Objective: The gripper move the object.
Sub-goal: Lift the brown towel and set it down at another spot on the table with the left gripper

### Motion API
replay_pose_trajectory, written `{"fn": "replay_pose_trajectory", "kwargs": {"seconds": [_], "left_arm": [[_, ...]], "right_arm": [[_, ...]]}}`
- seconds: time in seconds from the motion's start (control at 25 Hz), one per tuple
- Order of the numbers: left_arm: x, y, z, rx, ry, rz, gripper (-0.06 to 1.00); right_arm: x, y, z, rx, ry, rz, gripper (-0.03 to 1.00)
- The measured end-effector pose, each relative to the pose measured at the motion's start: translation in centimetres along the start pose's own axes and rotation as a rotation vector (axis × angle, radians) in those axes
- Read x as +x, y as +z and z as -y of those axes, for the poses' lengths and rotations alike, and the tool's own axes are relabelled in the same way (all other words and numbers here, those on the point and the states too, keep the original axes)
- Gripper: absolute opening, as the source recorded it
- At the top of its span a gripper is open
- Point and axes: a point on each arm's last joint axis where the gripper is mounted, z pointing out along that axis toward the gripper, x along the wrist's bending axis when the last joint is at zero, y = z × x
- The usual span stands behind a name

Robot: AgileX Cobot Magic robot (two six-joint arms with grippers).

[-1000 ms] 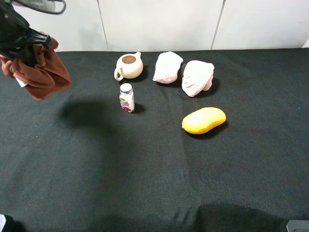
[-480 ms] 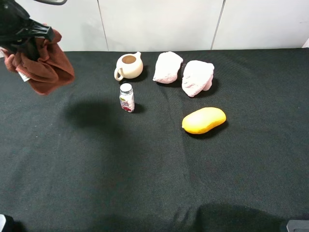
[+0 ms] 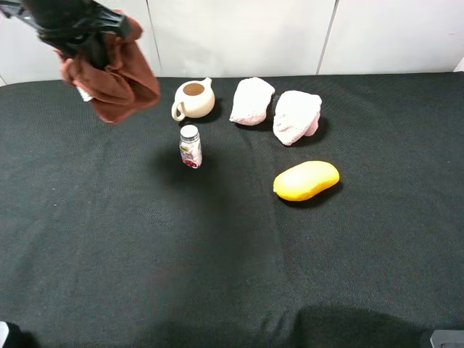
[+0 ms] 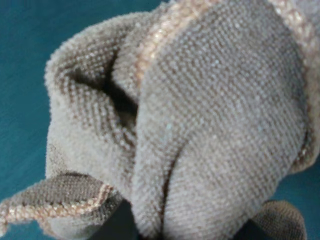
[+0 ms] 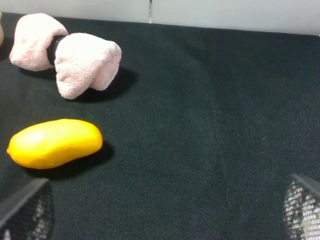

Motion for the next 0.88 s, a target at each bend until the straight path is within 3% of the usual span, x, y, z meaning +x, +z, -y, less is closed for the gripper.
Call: {"fn": "replay_pose_trajectory", "kwargs": {"seconds": [0.52, 0.88], "left_arm": [[-9.5, 0.8, -4.0, -0.007, 0.202, 0.071, 0.20], [-15.1, 2.5, -4.4, 0.021, 0.316, 0.100, 0.20]], "right_arm": [[0.0, 0.0, 0.0, 0.001, 0.000, 0.000, 0.69], [0.0, 0.0, 0.0, 0.001, 0.000, 0.000, 0.69]]}}
